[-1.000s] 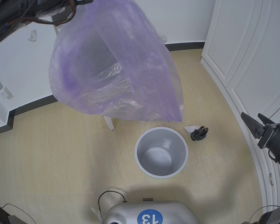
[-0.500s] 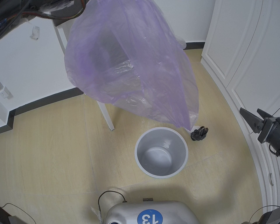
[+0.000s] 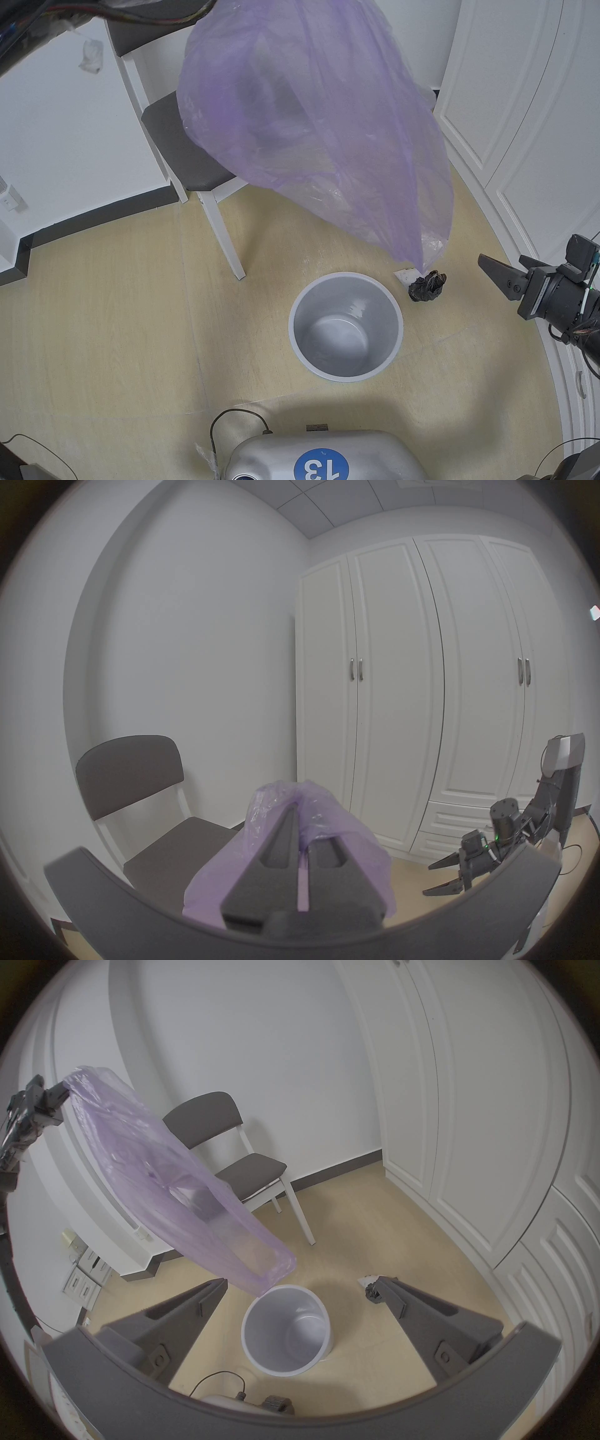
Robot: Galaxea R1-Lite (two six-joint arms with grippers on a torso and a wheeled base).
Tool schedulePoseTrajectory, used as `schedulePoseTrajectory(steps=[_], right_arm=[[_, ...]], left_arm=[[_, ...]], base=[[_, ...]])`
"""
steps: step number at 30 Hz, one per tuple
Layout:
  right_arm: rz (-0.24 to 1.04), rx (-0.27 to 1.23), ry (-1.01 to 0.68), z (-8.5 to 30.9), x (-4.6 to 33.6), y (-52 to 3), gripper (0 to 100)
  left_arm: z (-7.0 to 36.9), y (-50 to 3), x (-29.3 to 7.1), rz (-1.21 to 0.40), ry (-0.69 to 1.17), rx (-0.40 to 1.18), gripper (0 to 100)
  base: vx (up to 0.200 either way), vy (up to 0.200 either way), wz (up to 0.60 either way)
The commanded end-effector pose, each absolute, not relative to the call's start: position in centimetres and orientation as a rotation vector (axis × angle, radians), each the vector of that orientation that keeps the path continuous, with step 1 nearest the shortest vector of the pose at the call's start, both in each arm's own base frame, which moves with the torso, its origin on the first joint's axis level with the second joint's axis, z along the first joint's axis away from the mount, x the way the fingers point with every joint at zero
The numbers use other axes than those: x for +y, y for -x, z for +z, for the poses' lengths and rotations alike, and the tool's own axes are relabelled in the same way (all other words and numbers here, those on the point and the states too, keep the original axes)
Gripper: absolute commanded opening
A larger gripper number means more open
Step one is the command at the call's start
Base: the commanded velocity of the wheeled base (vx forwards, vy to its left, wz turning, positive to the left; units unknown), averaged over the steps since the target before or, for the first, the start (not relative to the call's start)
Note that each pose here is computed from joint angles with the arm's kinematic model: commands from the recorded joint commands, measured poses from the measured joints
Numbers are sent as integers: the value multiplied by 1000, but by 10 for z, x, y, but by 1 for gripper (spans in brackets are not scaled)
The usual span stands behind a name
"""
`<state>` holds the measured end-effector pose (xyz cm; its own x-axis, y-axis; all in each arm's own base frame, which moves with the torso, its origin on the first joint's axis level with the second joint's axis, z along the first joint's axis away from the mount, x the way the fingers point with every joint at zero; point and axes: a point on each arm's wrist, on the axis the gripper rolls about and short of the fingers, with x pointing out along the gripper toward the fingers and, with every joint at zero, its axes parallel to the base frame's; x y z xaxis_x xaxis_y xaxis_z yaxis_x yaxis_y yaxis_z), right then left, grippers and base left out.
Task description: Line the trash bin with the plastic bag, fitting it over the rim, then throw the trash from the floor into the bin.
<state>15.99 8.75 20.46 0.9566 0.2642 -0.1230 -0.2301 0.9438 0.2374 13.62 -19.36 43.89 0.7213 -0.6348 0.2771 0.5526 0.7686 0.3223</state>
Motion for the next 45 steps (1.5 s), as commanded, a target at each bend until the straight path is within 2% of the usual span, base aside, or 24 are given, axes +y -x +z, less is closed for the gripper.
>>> schedulePoseTrajectory(steps=[1,9,23,34,38,45], right_arm=[[247,190,-224,196,94,-171,100],[227,98,-301,199,96,-188,100],[198,59,-364,208,89,-197,100],[288,86,-461,210,89,-198,100],[363,126,-553,209,91,-198,100],[425,212,-601,197,101,-201,100]], left_arm=[[443,-129,-195,-683,-221,-407,0],[450,-116,-192,-713,-206,-443,0],[455,-108,-193,-743,-187,-463,0],[457,-105,-194,-750,-173,-486,0],[462,-100,-195,-765,-158,-502,0],[462,-100,-196,-767,-156,-504,0]], base=[[0,0,0],[0,0,0],[0,0,0],[0,0,0],[0,0,0],[0,0,0]])
